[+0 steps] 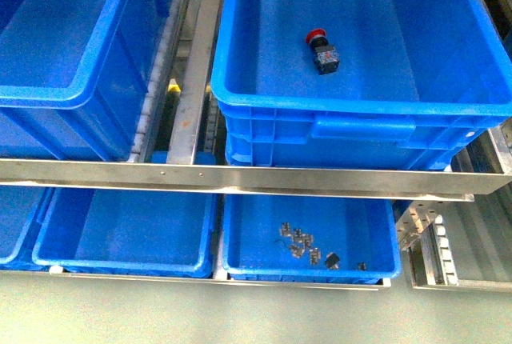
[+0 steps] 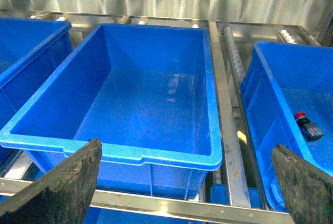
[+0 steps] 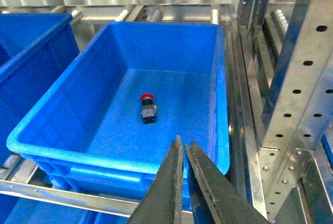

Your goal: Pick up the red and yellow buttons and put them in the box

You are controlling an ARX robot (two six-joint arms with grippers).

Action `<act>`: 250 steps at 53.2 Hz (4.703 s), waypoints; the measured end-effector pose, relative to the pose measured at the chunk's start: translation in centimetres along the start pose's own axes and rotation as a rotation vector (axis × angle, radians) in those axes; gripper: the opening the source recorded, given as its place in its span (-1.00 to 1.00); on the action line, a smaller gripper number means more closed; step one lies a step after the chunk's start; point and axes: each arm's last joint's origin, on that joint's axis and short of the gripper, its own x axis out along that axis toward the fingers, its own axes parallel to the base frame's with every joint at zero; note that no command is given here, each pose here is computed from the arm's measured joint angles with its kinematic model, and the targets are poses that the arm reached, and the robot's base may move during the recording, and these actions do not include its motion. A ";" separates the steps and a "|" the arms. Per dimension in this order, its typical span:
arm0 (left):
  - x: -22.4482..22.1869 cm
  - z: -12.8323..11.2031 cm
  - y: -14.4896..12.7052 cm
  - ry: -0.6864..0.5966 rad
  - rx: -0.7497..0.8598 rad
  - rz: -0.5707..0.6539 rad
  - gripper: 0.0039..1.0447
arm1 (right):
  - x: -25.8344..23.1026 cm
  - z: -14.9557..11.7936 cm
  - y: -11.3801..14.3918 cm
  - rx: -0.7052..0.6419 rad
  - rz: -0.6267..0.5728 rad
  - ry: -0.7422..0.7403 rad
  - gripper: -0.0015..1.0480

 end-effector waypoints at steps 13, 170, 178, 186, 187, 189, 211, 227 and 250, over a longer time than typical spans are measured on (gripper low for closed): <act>0.0 0.0 0.0 0.000 0.000 0.000 0.85 | -1.4 0.5 0.0 0.000 0.000 -0.017 -0.93; -3.2 -0.3 0.0 0.021 0.005 -0.005 0.85 | -6.0 0.8 0.0 0.000 -0.001 -0.037 0.87; -3.2 -0.3 0.0 0.021 0.005 -0.003 0.85 | -6.0 0.8 0.0 -0.001 0.000 -0.036 0.87; -3.2 -0.3 0.0 0.021 0.005 -0.001 0.85 | -6.0 0.8 0.0 0.000 0.001 -0.035 0.87; -3.2 -0.3 0.0 0.021 0.005 -0.001 0.85 | -6.0 0.8 0.0 -0.001 0.000 -0.036 0.87; -3.2 -0.3 0.0 0.021 0.005 -0.001 0.85 | -6.0 0.8 0.0 -0.001 0.001 -0.035 0.87; -3.2 -0.3 0.0 0.021 0.005 0.000 0.85 | -6.0 0.8 0.0 -0.001 0.003 -0.034 0.87; -3.2 -0.3 0.0 0.022 0.005 0.000 0.85 | -6.0 0.8 0.0 -0.001 0.002 -0.034 0.87; -3.2 -0.3 0.0 0.022 0.005 0.001 0.85 | -6.0 0.8 0.0 -0.001 0.006 -0.034 0.87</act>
